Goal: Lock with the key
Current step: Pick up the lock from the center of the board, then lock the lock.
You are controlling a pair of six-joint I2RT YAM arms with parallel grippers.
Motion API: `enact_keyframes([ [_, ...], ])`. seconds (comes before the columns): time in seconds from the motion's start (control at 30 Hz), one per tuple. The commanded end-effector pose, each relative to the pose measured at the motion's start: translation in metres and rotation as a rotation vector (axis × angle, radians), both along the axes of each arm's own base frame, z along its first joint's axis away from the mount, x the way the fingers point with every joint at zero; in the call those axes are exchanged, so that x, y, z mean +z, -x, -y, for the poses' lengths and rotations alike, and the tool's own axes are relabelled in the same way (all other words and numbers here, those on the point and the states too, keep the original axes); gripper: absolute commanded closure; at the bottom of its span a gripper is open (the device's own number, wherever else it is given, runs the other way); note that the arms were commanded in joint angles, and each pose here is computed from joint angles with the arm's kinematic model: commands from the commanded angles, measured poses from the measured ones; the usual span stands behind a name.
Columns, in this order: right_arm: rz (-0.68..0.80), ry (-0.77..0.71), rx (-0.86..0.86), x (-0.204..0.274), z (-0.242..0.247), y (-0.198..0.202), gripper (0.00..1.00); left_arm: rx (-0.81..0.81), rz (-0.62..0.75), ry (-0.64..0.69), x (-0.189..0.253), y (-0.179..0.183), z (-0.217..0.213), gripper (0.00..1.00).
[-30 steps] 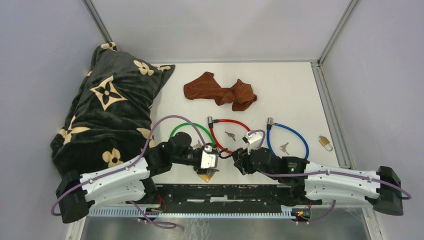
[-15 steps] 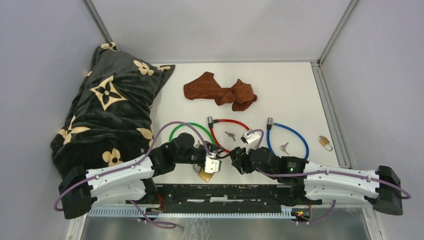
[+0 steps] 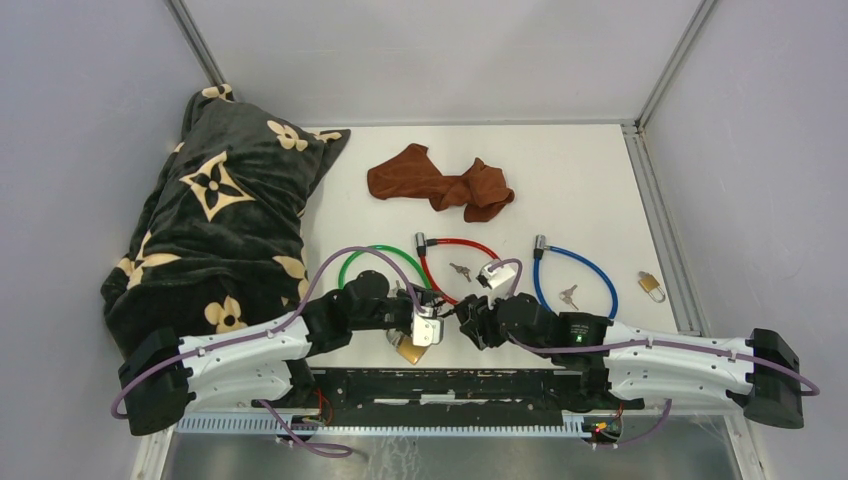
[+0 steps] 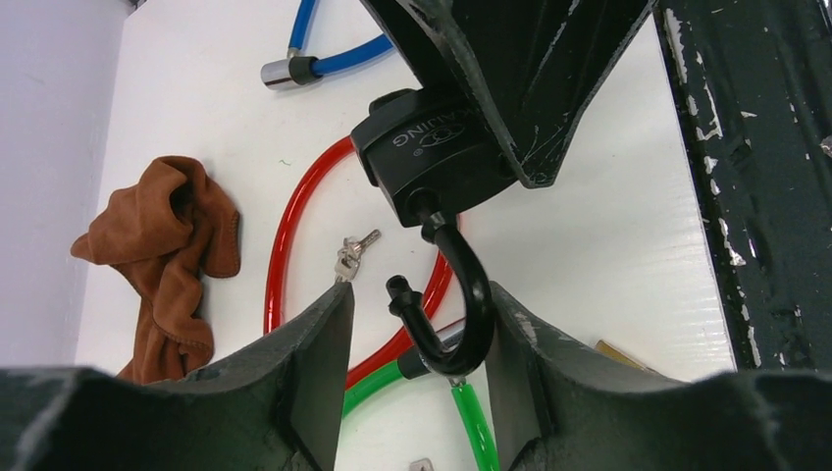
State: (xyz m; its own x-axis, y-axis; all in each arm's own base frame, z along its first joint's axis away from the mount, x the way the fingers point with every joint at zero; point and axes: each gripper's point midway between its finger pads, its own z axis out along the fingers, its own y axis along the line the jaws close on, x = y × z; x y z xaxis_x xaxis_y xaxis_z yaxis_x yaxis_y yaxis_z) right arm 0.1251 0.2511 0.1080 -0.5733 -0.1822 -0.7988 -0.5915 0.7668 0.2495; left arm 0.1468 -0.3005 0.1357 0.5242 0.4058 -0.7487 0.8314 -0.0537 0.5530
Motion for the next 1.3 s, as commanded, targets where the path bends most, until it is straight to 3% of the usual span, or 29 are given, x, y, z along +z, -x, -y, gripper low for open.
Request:
enact_keyframes([
  [0.0,0.065,-0.184,0.004,0.057,-0.029,-0.01,1.0,0.008,0.043,0.05,0.012,-0.004,0.005,0.49],
  [0.03,0.064,-0.186,0.008,0.057,-0.03,-0.009,1.0,0.004,0.044,0.058,0.014,-0.004,0.005,0.55],
  [0.17,0.066,-0.203,0.032,0.06,-0.035,-0.007,1.0,0.007,0.037,0.094,0.023,-0.003,0.008,0.95],
  [0.27,0.082,-0.216,0.048,0.064,-0.036,-0.007,1.0,0.05,0.001,0.163,0.04,-0.005,0.009,0.98],
  [0.3,0.09,-0.226,0.065,0.065,-0.037,-0.005,0.96,0.072,-0.025,0.191,0.046,-0.006,0.009,0.98],
  [0.33,0.102,-0.24,0.087,0.068,-0.038,-0.003,0.78,0.105,-0.057,0.222,0.053,-0.008,0.008,0.98],
  [0.37,0.124,-0.242,0.114,0.069,-0.038,-0.001,0.52,0.145,-0.097,0.256,0.06,-0.011,0.006,0.98],
  [0.4,0.149,-0.237,0.131,0.071,-0.037,-0.001,0.37,0.187,-0.148,0.296,0.067,-0.014,0.004,0.98],
  [0.5,0.218,-0.19,0.135,0.071,-0.023,-0.007,0.07,0.255,-0.333,0.424,0.091,-0.017,-0.004,0.98],
  [0.53,0.248,-0.18,0.147,0.071,-0.018,-0.008,0.02,0.251,-0.393,0.462,0.099,-0.014,-0.006,0.98],
  [0.73,0.517,-0.411,0.412,0.122,-0.021,0.004,0.02,0.14,-0.53,0.534,0.126,0.018,-0.019,0.98],
  [0.9,0.603,-0.487,0.503,0.14,-0.02,-0.002,0.02,0.125,-0.593,0.628,0.158,0.02,-0.031,0.98],
  [1.1,0.603,-0.591,0.685,0.158,-0.031,0.008,0.02,0.062,-0.601,0.679,0.18,0.037,-0.043,0.98],
  [1.27,0.529,-0.641,0.785,0.166,-0.046,0.016,0.14,0.055,-0.579,0.707,0.186,0.039,-0.05,0.98],
])
